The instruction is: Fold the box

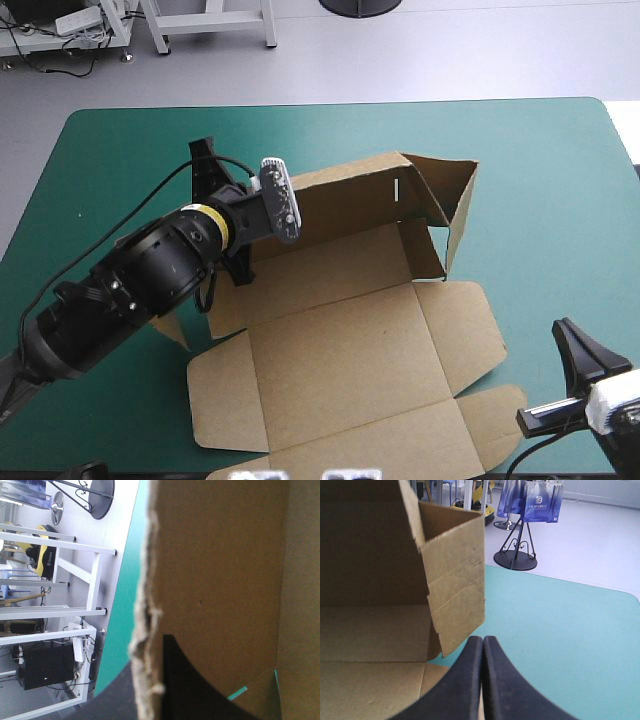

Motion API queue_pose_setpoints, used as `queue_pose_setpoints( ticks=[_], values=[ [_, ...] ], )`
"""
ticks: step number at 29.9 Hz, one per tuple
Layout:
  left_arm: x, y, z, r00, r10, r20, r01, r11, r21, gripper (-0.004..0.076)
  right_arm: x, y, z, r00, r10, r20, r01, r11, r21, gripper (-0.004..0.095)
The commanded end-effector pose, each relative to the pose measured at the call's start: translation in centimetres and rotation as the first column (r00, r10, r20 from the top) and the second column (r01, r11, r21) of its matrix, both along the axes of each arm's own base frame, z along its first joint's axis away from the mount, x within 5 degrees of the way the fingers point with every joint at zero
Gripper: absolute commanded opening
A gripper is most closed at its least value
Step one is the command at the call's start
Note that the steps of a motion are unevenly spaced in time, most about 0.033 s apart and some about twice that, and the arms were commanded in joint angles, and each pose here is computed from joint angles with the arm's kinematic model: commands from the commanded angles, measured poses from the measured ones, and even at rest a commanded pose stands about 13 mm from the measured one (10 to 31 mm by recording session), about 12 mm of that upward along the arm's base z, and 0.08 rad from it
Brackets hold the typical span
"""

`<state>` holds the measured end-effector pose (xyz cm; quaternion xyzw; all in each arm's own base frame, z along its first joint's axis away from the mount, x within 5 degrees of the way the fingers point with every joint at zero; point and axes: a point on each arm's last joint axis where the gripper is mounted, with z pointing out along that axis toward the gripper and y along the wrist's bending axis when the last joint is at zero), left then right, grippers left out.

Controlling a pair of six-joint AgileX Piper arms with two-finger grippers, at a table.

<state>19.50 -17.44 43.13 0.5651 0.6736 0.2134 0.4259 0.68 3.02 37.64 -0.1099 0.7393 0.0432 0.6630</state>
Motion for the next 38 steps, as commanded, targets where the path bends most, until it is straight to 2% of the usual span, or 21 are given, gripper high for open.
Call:
queue_pose_setpoints(
  ticks=[1,5,8,15,19,24,31,38],
  values=[
    [-0.8,0.9,0.6,0.986,-0.051,0.158,0.059,0.997,-0.045,-0.0003,1.1,-0.5,2.6,0.997,-0.034,0.075,0.034,0.999,0.008,-0.0024],
    [-0.7,0.5,0.0,0.962,-0.123,0.245,0.132,0.991,-0.021,-0.0003,2.4,-0.7,3.4,0.998,-0.040,0.058,0.040,0.999,0.006,-0.0023],
    [-0.8,-0.3,-0.6,0.930,-0.215,0.299,0.220,0.975,0.018,-0.0003,3.4,-0.8,4.0,0.999,-0.036,0.041,0.037,0.999,-0.023,-0.0023],
    [-2.6,-1.1,-2.6,0.911,-0.310,0.272,0.303,0.951,0.066,-0.0003,5.2,-1.1,4.6,0.999,-0.039,-0.001,0.039,0.999,-0.028,-0.0023],
    [-2.8,-0.9,-3.8,0.934,-0.265,0.239,0.264,0.964,0.037,-0.0003,6.3,-1.2,4.7,0.999,-0.034,-0.017,0.034,0.999,-0.004,-0.0023],
    [-2.2,-0.6,-4.5,0.932,-0.174,0.318,0.190,0.982,-0.019,-0.0003,7.9,-1.4,4.8,0.999,-0.038,-0.020,0.038,0.999,0.038,-0.0024],
    [-1.7,-1.4,-6.8,0.933,-0.215,0.287,0.204,0.977,0.068,-0.0003,11.5,-1.7,4.8,0.993,-0.014,-0.117,0.017,0.999,0.031,-0.0024],
    [-1.7,-1.6,-7.1,0.933,-0.213,0.290,0.208,0.977,0.048,-0.0003,14.9,-1.6,7.2,0.977,0.051,-0.209,-0.046,0.998,0.030,-0.0025]
  ],
)
